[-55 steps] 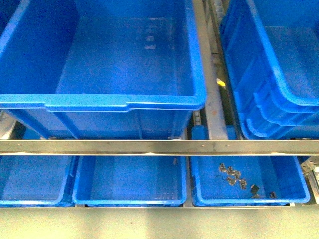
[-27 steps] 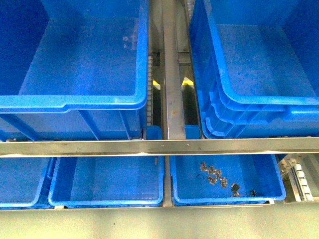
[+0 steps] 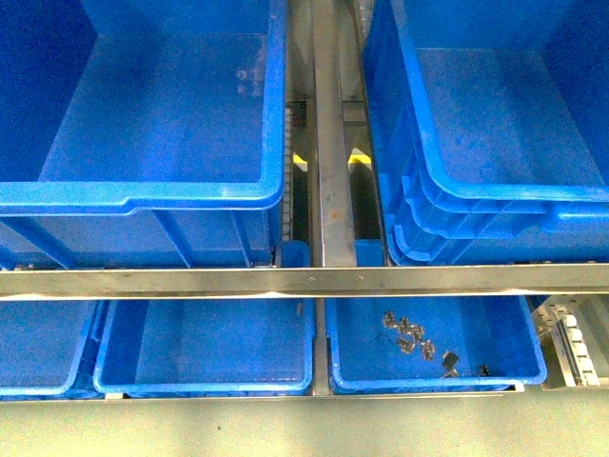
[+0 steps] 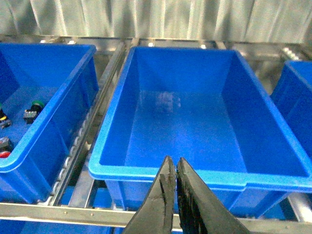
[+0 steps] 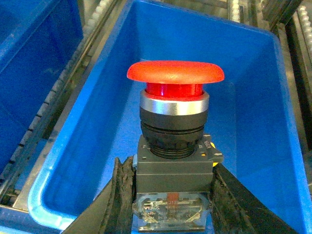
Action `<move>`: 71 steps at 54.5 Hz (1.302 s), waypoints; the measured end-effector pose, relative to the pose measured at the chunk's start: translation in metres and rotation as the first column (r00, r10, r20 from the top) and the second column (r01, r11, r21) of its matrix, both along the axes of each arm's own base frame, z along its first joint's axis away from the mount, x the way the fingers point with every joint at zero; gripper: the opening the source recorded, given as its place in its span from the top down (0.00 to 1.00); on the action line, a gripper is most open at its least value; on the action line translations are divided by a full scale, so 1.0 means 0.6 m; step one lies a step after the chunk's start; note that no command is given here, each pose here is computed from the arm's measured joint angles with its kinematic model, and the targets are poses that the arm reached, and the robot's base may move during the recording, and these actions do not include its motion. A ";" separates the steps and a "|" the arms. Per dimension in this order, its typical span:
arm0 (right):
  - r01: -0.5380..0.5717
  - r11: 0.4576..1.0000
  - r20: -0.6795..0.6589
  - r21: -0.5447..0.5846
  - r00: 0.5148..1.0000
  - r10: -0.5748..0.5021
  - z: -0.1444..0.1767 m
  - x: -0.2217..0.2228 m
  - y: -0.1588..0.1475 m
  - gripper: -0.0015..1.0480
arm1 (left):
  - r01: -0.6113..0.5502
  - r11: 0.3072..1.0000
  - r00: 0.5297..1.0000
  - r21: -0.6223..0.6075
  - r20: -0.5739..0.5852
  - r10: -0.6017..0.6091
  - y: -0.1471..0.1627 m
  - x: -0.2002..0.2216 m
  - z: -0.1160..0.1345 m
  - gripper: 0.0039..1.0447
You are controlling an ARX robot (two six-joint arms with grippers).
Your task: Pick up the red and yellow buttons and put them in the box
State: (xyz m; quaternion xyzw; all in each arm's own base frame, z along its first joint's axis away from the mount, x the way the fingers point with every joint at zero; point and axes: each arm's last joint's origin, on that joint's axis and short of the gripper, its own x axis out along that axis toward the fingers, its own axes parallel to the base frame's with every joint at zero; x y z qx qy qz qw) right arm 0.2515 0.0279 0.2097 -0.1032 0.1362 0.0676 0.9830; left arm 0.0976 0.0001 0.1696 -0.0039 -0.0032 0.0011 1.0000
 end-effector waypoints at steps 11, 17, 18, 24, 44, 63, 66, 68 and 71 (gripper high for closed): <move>-0.004 1.000 0.000 0.006 1.000 0.004 0.000 -0.001 0.005 0.68 | 0.002 1.000 1.000 0.000 -0.001 -0.002 0.000 0.000 0.000 0.98; -0.001 1.000 -0.014 0.009 1.000 0.001 -0.006 0.002 0.006 0.68 | 0.232 0.961 0.905 -0.148 -0.328 -0.269 0.003 0.002 -0.004 0.84; -0.001 1.000 -0.016 0.009 1.000 0.001 -0.006 0.002 0.006 0.68 | 0.246 0.952 0.882 -0.182 -0.364 -0.298 0.003 0.002 -0.004 0.82; -0.016 1.000 -0.029 0.013 0.999 0.016 -0.013 0.006 0.010 0.68 | 0.314 0.847 0.704 -0.429 -0.494 -0.511 0.002 0.002 -0.022 0.61; -0.033 0.999 -0.083 0.032 0.996 0.035 -0.038 0.080 0.004 0.68 | 0.324 0.838 0.702 -0.439 -0.482 -0.524 0.002 0.002 -0.017 0.07; -0.087 0.996 -0.079 0.034 0.993 0.089 -0.039 0.216 0.007 0.68 | 0.145 0.989 0.977 -0.034 -0.153 -0.149 -0.004 0.004 -0.022 0.30; -0.084 0.996 -0.098 0.037 0.991 0.088 -0.048 0.231 0.005 0.68 | 0.050 0.999 0.999 -0.003 -0.015 -0.050 -0.002 0.000 0.000 0.38; -0.086 0.996 -0.124 0.034 0.988 0.089 -0.059 0.251 0.005 0.68 | 0.004 1.000 1.000 -0.002 0.007 -0.004 0.000 -0.001 0.005 0.45; -0.092 0.995 -0.144 0.035 0.985 0.096 -0.069 0.270 0.006 0.68 | -0.016 1.000 1.000 -0.002 -0.006 0.016 0.002 0.000 -0.001 0.54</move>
